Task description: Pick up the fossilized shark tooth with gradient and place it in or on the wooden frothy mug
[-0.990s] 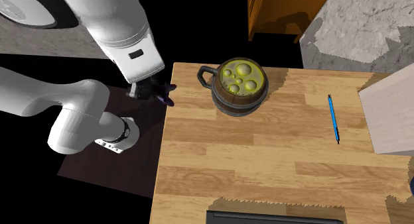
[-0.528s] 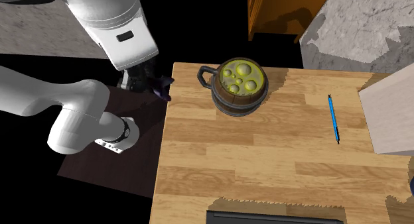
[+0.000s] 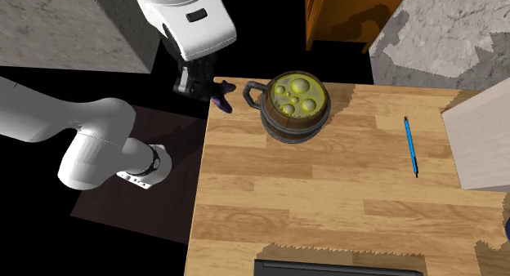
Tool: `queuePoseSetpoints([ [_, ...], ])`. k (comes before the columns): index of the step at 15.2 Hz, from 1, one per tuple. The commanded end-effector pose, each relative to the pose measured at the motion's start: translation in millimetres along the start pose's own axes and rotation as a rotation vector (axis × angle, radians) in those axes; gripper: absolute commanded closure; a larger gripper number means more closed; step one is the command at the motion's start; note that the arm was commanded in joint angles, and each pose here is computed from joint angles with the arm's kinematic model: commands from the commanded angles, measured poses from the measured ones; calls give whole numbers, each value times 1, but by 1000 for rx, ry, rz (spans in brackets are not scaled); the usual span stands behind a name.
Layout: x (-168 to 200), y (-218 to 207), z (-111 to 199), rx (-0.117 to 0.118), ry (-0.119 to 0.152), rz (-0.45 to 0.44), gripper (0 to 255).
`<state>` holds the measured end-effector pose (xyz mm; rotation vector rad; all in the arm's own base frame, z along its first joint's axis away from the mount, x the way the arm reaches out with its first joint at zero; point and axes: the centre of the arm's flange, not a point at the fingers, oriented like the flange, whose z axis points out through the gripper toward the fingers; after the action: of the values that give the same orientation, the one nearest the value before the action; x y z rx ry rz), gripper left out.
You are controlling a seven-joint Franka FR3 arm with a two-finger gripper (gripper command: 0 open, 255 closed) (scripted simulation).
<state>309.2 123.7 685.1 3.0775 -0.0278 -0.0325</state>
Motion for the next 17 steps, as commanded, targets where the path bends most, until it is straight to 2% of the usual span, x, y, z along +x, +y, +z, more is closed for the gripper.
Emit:
queuePoseSetpoints([
  [1,22,-14,-2,1,0,0,255],
  [12,141,-95,-15,1,0,0,255],
  [17,142,-97,11,1,0,0,255],
])
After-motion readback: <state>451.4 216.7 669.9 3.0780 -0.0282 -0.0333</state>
